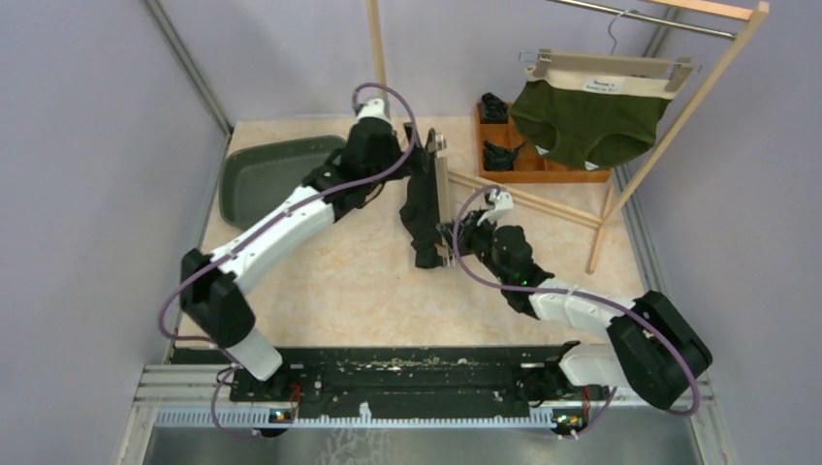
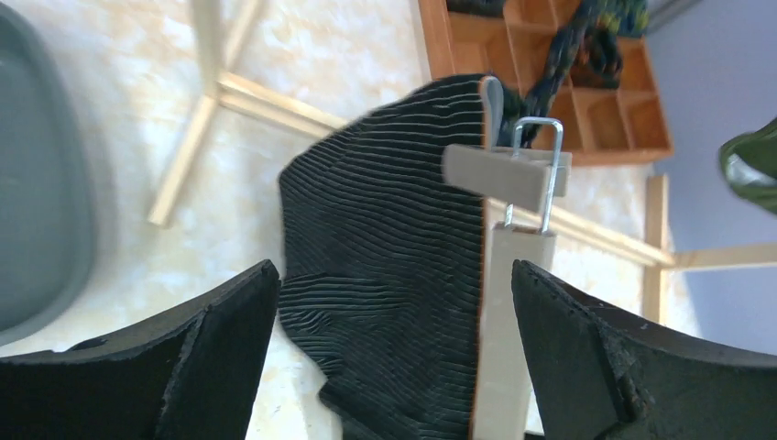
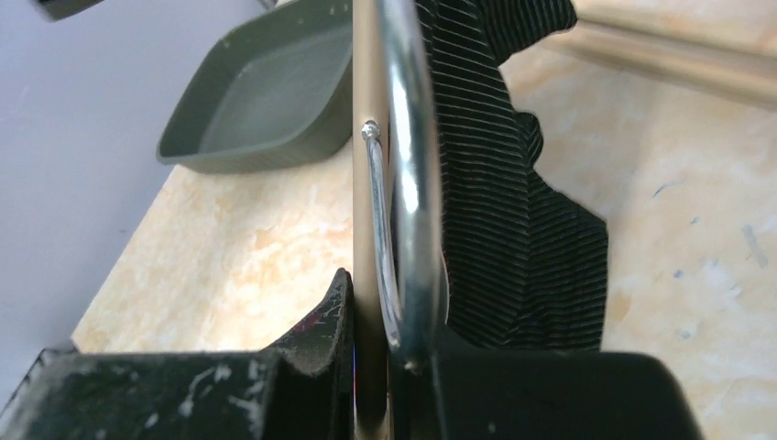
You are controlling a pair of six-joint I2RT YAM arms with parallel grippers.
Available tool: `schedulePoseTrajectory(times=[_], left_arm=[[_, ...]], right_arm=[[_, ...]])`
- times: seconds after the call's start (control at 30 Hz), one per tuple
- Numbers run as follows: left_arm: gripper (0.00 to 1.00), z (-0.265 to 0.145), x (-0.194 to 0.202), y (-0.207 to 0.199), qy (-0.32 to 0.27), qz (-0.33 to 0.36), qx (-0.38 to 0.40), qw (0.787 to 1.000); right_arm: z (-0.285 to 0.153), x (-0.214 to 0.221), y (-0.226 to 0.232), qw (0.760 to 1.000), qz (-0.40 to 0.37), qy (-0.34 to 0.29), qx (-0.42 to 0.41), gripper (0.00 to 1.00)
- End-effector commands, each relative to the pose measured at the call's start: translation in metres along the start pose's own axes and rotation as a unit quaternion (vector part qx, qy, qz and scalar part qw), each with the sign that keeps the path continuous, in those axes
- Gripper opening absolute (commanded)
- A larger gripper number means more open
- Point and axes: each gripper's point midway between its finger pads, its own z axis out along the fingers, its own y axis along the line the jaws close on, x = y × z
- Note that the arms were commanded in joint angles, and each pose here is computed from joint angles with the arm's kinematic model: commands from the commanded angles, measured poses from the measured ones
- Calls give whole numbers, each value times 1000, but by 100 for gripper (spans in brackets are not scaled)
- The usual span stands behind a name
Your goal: Clip the underwear to the hanger
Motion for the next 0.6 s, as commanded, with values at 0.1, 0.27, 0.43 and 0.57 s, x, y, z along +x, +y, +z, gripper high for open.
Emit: schedulePoseTrajectory(times=[0.1, 0.27, 0.43, 0.57], left_arm=[[100, -79, -60, 34, -133, -22, -26, 991], [100, -120, -64, 51, -175, -28, -15, 984], [100, -131, -55, 56, -174, -31, -6, 984], [100, -123, -41, 53, -147, -25, 2, 989]], right_arm=[[-1, -88, 24, 993, -108, 2, 45, 0], [6, -154, 47, 985, -158, -4, 67, 0], [18, -216, 72, 978, -188, -40, 79, 0], [31, -265, 87, 974, -195, -73, 94, 0]])
